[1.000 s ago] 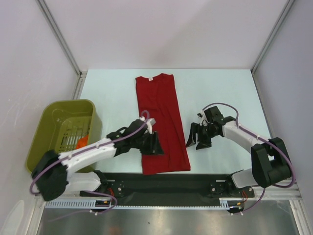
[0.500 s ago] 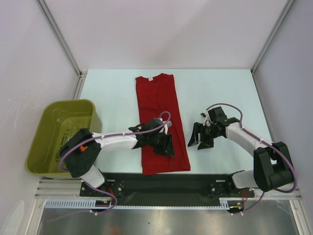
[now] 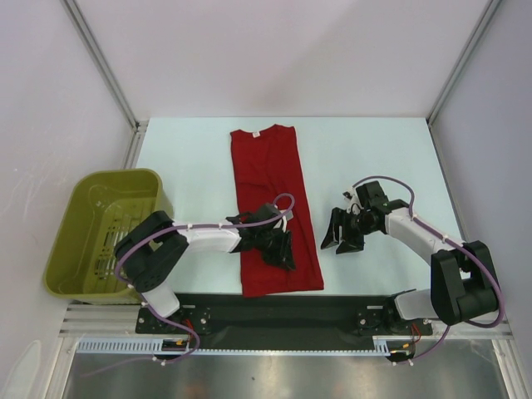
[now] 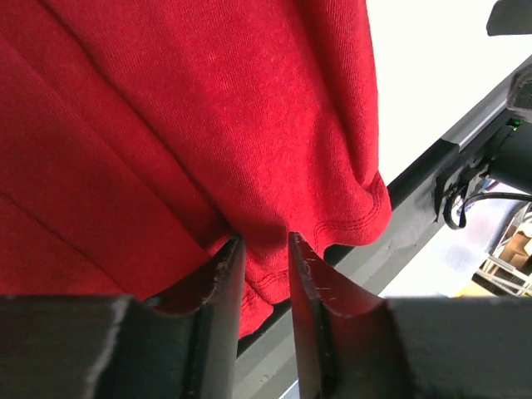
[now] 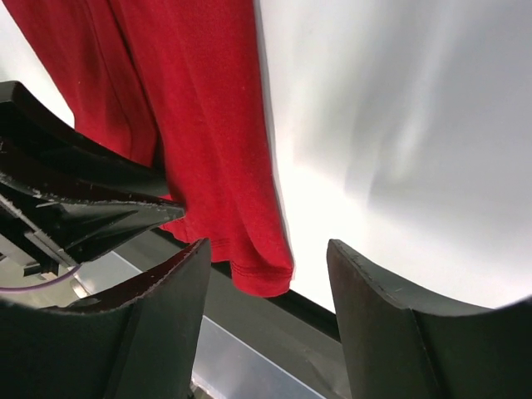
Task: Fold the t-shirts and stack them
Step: Fold the tshirt
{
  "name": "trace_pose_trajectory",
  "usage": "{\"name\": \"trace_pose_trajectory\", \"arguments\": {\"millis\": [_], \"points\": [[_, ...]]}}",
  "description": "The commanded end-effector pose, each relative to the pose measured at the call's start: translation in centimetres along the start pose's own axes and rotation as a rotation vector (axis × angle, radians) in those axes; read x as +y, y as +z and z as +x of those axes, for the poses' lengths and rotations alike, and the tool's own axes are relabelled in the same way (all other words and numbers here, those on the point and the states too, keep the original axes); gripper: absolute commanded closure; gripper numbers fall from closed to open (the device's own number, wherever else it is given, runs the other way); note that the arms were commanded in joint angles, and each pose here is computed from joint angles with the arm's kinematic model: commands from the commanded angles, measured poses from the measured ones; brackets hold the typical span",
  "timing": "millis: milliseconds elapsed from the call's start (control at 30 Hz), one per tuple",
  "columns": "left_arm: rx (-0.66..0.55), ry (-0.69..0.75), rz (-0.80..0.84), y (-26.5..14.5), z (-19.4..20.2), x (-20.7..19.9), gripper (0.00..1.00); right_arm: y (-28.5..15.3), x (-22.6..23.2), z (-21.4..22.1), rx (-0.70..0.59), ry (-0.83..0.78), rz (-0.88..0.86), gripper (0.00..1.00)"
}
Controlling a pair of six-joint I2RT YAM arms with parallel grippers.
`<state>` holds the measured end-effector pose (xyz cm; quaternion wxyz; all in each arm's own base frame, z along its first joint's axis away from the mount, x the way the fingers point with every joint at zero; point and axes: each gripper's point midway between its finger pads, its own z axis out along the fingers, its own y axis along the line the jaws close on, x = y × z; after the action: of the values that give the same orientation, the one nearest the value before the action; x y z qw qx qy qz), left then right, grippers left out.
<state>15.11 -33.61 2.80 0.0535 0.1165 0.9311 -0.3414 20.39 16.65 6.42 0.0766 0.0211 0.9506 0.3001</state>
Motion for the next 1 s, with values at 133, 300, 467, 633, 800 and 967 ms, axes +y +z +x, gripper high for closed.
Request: {"name": "trace_pose_trajectory", "arguments": {"millis": [133,300,467,633,800,967], "points": [[-0.013,0.022,0.046,0.2,-0.9,-1.4,0.89,-0.2,0.4,0.2,0.003,-0.020,-0.032,0.37],[-0.001,-0.020,0.018,-0.9,0.0,-1.1,1.00,-0.2,0.5,0.3,0.002,-0.025,-0.037,0.37],[0.004,-0.050,0.015,-1.7,0.9,-0.9,1.00,0.5,0.4,0.8,0.030,-0.028,-0.035,0.38],[-0.012,-0.040,-0.021,-2.7,1.2,-0.3,1.00,1.0,0.5,1.1,0.045,-0.030,-0.036,0.40],[0.010,-0.052,-0.039,-2.2,1.6,0.4,1.00,1.4,1.1,1.3,0.053,-0.034,-0.042,0.40],[0.049,-0.077,-0.049,-1.0,2.6,1.5,0.99,1.6,1.5,1.5,0.062,-0.042,-0.036,0.40]]}}
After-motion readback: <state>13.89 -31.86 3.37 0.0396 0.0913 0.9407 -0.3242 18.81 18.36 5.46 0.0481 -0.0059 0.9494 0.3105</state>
